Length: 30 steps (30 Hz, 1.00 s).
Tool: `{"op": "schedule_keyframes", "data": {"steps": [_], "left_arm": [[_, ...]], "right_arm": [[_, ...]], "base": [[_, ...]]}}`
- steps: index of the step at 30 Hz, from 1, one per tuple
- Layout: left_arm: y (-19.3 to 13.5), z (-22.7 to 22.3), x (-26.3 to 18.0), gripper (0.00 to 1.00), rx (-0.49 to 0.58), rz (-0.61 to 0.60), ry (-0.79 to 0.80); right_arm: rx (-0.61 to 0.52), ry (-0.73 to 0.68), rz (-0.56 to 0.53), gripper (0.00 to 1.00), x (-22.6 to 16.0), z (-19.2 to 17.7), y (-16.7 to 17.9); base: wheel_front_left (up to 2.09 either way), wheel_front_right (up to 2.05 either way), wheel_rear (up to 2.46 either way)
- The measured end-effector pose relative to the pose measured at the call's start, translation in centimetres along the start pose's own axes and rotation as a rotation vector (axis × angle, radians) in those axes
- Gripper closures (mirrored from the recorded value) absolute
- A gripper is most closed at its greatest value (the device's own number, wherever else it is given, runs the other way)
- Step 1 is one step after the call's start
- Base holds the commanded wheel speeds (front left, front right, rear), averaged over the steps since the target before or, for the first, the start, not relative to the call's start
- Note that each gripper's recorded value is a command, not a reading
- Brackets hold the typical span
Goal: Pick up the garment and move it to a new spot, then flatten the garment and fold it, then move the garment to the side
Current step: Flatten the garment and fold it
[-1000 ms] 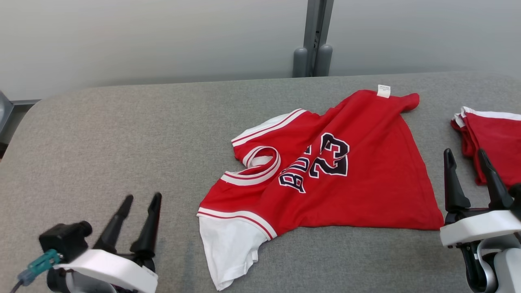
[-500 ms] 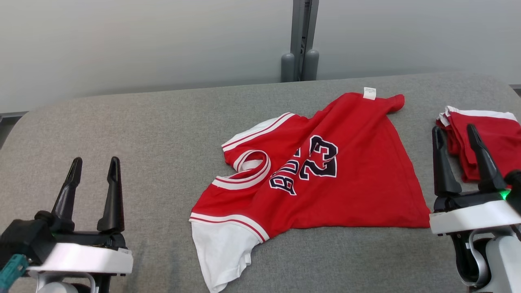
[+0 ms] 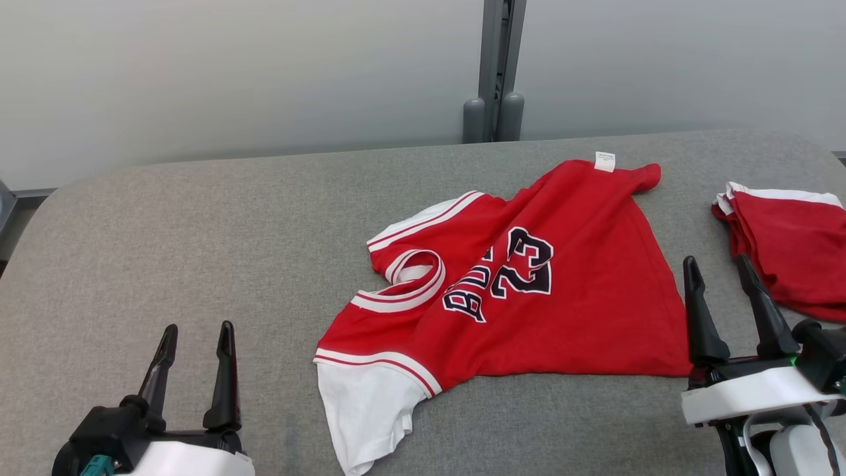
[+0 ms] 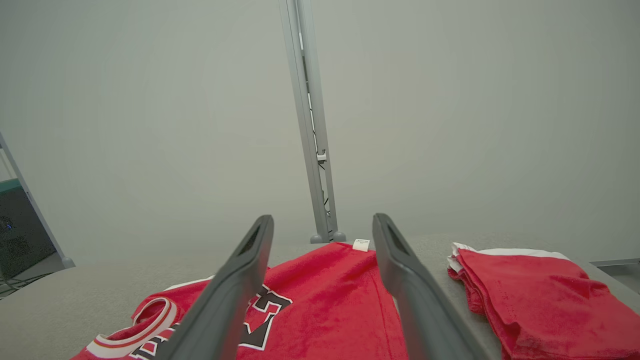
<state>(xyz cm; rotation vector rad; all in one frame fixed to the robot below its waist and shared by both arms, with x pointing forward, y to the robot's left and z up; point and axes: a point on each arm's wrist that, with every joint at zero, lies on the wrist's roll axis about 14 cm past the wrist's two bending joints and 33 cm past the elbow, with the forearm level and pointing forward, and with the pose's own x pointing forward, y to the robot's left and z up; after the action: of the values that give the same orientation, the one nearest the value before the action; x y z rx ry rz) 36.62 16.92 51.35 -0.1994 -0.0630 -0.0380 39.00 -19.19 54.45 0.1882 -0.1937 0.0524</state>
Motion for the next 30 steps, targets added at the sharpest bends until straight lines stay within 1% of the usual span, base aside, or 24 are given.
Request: {"op": "schedule_keyframes", "data": {"steps": [13,30], "left_arm": [[-0.1,-0.2,-0.3,0.0,-0.006,-0.011,-0.009],[-0.3,-0.6,-0.2,0.0,0.003,-0.015,-0.006]], "right_arm": [[-0.001,0.014,0.027,0.0,0.0,-0.4,0.9],[-0.006,0.031,0.028,0.0,0.1,-1.0,0.9]], "base": [[0.0,0.0,0.0],[0.0,0.0,0.0]]}}
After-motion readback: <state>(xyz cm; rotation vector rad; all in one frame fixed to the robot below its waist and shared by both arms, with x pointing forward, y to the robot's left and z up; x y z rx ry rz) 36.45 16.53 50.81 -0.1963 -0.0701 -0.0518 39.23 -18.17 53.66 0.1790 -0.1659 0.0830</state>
